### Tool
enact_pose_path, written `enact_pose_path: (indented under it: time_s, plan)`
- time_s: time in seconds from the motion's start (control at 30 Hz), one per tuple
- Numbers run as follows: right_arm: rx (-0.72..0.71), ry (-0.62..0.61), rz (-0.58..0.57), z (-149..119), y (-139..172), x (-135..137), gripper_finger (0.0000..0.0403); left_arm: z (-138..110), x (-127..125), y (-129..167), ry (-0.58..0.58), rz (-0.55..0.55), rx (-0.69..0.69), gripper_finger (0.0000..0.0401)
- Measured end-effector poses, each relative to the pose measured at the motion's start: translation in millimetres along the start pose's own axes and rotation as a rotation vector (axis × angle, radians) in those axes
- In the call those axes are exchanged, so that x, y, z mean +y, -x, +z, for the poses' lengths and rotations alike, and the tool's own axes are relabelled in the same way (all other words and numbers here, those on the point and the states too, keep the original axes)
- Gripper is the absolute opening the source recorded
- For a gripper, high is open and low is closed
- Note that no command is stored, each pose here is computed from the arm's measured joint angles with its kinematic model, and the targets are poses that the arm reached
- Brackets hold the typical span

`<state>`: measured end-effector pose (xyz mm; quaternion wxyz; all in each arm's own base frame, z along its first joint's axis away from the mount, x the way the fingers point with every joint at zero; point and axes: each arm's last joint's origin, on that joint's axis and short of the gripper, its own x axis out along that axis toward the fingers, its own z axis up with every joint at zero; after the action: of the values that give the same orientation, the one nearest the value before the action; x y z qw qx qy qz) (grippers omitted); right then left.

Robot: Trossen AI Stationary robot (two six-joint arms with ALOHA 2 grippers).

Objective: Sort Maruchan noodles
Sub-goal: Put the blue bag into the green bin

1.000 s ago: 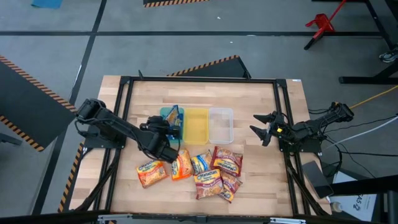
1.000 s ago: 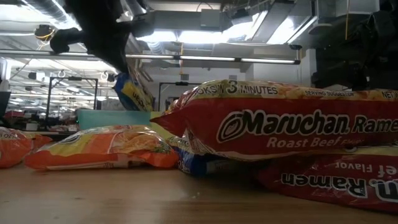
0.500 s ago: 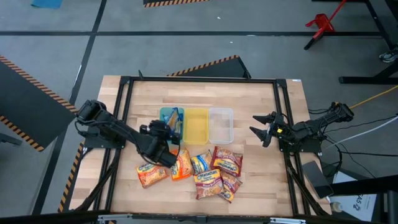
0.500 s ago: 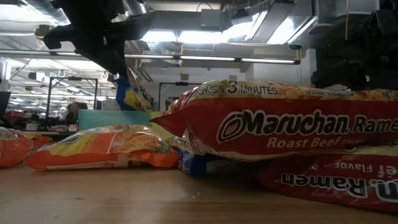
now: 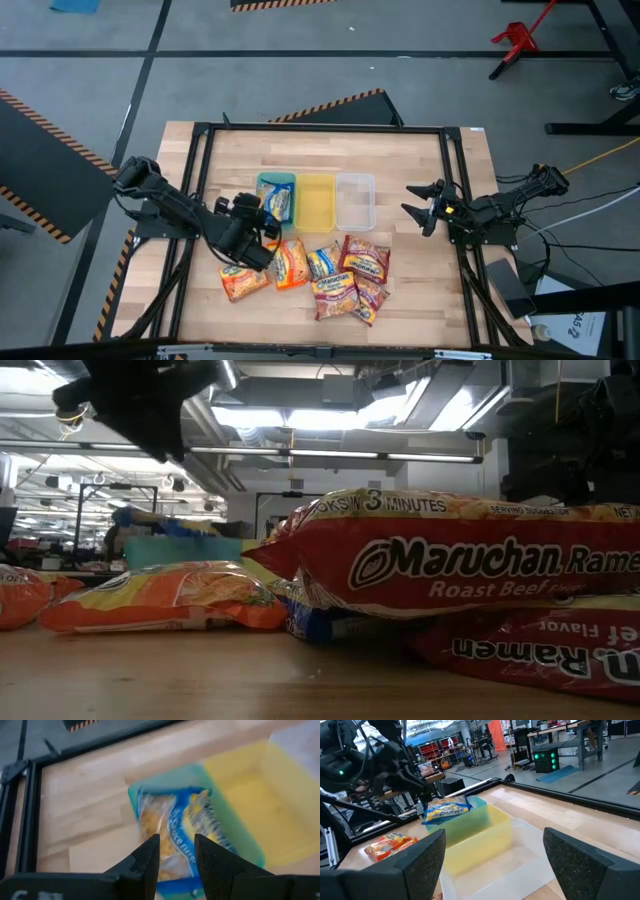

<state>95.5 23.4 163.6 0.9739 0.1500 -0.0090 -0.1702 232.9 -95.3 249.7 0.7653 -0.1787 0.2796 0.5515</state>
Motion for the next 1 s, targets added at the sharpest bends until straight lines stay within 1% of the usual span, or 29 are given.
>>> enact_pose_path:
  time_s: [0.1, 0.17, 0.23, 0.37, 0.47, 0.6, 0.73, 0.9, 1.0]
  plan:
    - [0.0, -0.001, 0.0, 0, 0, 0, 0.0321, 5, 2, 0, 0.012, -0.015, -0.052, 0.0115]
    - [0.0, -0.001, 0.0, 0, 0, 0, 0.0321, 6, 1, -2, -0.007, -0.002, -0.03, 0.0114]
    - [0.0, -0.001, 0.0, 0, 0, 0, 0.0321, 5, 0, -4, -0.104, 0.008, 0.054, 0.0108]
    - [0.0, -0.001, 0.0, 0, 0, 0, 0.0321, 2, 0, -7, -0.329, 0.012, 0.28, 0.0092]
    - [0.0, -0.001, 0.0, 0, 0, 0, 0.0321, 0, 0, -7, -0.445, -0.01, 0.338, 0.0075]
    - [0.0, -0.002, 0.0, 0, 0, 0, 0.0321, 1, 0, -8, -0.52, -0.022, 0.344, 0.0039]
    - [0.0, -0.002, 0.0, 0, 0, 0, 0.0321, 5, -3, -14, -0.564, -0.045, 0.35, 0.0006]
    - [0.0, -0.008, 0.0, 0, 0, 0, 0.0321, 3, -11, -27, -0.609, -0.127, 0.377, 0.0003]
    - [0.0, -0.01, 0.0, 0, 0, 0, 0.0321, -1, -11, -38, -0.62, -0.137, 0.387, 0.0002]
